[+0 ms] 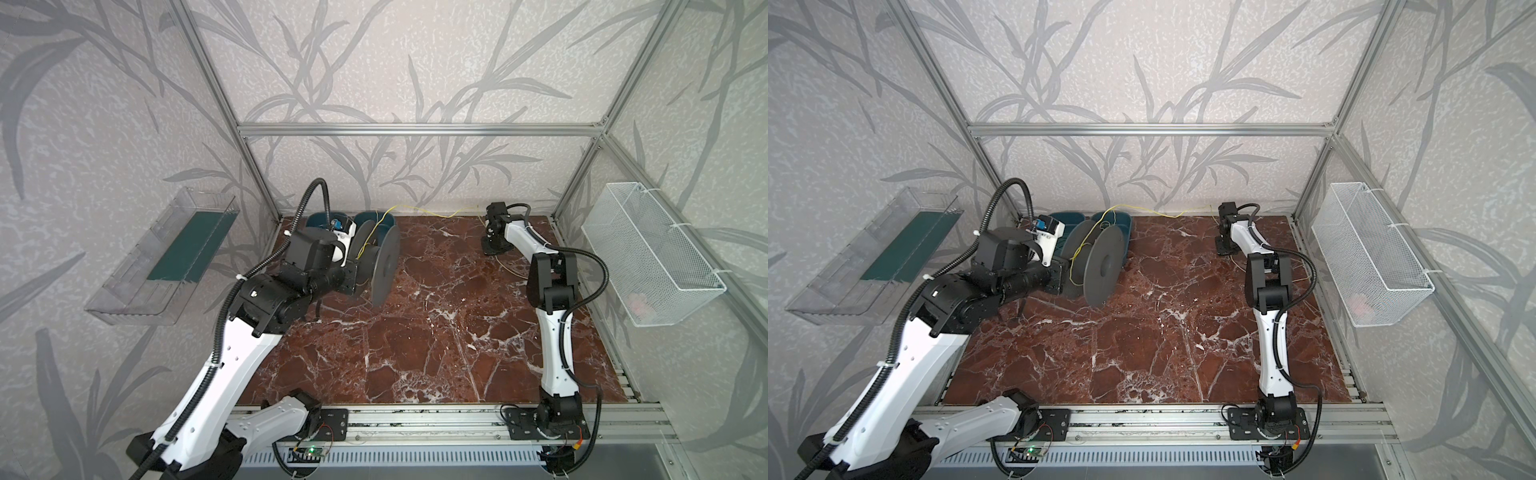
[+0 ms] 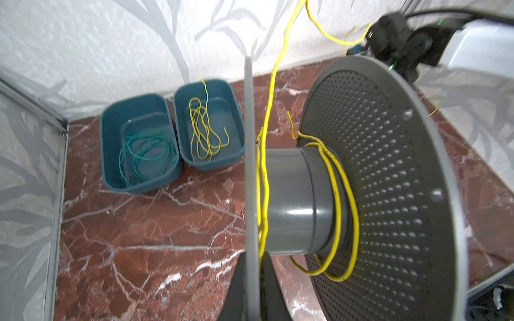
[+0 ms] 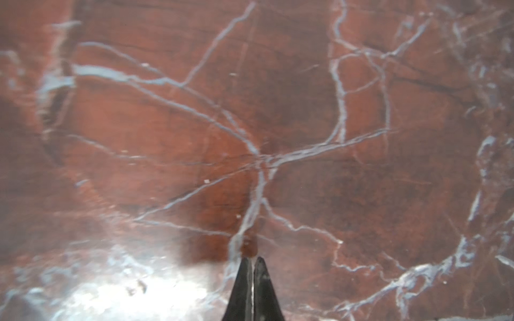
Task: Wrap the cables
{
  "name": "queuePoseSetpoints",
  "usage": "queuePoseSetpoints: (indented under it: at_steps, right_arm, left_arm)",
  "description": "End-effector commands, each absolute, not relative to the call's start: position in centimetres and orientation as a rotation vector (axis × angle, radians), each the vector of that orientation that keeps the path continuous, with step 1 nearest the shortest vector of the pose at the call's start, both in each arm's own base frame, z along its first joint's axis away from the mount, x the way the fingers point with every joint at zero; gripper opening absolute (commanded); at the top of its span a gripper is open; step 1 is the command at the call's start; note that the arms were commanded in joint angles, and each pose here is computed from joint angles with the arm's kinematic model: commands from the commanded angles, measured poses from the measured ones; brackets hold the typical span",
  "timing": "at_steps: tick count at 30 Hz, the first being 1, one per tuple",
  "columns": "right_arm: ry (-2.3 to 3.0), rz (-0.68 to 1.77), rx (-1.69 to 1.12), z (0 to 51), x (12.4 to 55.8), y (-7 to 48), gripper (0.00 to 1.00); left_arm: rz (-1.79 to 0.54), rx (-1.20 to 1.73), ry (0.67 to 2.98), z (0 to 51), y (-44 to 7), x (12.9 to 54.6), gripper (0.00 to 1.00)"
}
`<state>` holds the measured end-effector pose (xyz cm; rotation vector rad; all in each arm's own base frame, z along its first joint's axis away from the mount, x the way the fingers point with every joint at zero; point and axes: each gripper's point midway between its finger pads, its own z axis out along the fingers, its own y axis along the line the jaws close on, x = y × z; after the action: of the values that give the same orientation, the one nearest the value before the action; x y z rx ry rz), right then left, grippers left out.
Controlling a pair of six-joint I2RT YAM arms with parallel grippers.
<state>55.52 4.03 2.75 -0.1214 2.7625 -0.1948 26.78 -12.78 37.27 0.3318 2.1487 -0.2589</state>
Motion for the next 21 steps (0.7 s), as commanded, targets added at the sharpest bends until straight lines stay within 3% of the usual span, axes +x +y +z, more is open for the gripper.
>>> queuePoseSetpoints:
  at_steps: [1, 10, 21]
  right_arm:
    - [2.736, -0.175, -0.2, 5.1, 54.8, 6.6, 0.0]
    - [2.68, -0.208, -0.352, 7.5, 52.8, 11.4, 0.0]
    - [2.603, -0.174, -0.653, 8.5, 48.7, 20.5, 0.0]
  left_arm:
    - [-0.291, 0.301, 1.995, 42.9, -12.9, 27.7, 0.0]
    - [-0.294, 0.122, 1.806, 51.2, -11.2, 30.9, 0.0]
    - [-0.4, -0.158, 1.695, 55.6, -6.9, 36.7, 0.0]
